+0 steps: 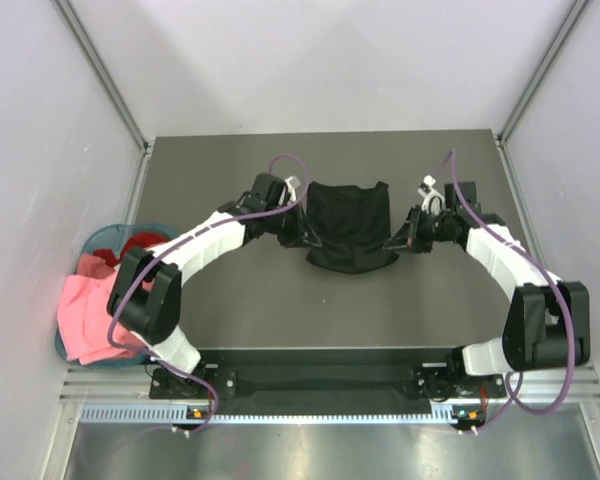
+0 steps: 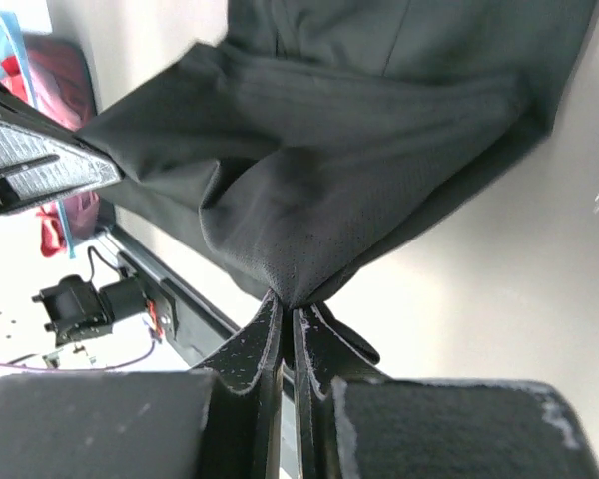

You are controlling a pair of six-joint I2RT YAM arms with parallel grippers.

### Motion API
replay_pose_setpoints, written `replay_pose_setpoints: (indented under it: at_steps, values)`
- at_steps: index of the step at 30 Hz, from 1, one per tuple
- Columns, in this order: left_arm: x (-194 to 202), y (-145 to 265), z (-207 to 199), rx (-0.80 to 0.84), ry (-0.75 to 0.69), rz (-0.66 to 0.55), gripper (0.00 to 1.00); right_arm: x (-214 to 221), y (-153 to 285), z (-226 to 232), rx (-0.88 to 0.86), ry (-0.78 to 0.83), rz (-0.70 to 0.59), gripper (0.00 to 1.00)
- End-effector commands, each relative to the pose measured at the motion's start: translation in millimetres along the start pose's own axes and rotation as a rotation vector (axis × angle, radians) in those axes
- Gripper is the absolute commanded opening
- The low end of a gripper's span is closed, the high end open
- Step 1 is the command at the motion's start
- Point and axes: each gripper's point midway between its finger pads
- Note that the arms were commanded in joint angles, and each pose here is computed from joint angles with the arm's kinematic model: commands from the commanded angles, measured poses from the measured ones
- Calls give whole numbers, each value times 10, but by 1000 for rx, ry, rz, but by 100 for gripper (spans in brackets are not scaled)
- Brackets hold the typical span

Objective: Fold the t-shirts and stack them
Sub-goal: Fold the tshirt

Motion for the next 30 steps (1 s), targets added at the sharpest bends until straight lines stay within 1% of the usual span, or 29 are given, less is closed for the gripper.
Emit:
replay_pose_setpoints:
  at_steps: [1, 6, 8, 10, 14, 23, 30]
  values:
    - [-267, -32, 86, -5, -13, -14, 0, -260, 6, 195, -31, 16, -12, 0]
    - [-714, -96, 207, 13, 5, -54, 0, -579, -123, 326, -51, 5, 4, 0]
    - [-799, -130, 257, 31, 26, -43, 0, -664, -219, 296, -47, -19, 21, 0]
    - [-915, -195, 316, 42, 36, -39, 0, -787, -234, 366, -58, -15, 12, 0]
    - [-1041, -317, 400, 58, 59, -28, 0, -928, -368, 322, -59, -49, 40, 0]
    - [-1366, -440, 570, 77, 90, -55, 0, -1254, -525, 288, -69, -90, 31, 0]
    - [-1492, -590, 679, 97, 135, -63, 0, -1423, -653, 262, -83, -123, 43, 0]
Point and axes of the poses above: each gripper's point midway between its finger pads, its own y axis back along the fingers, its own z axis along the line the jaws close on, x = y × z, and after that the axes turned 15 degrees about -y, right-handed
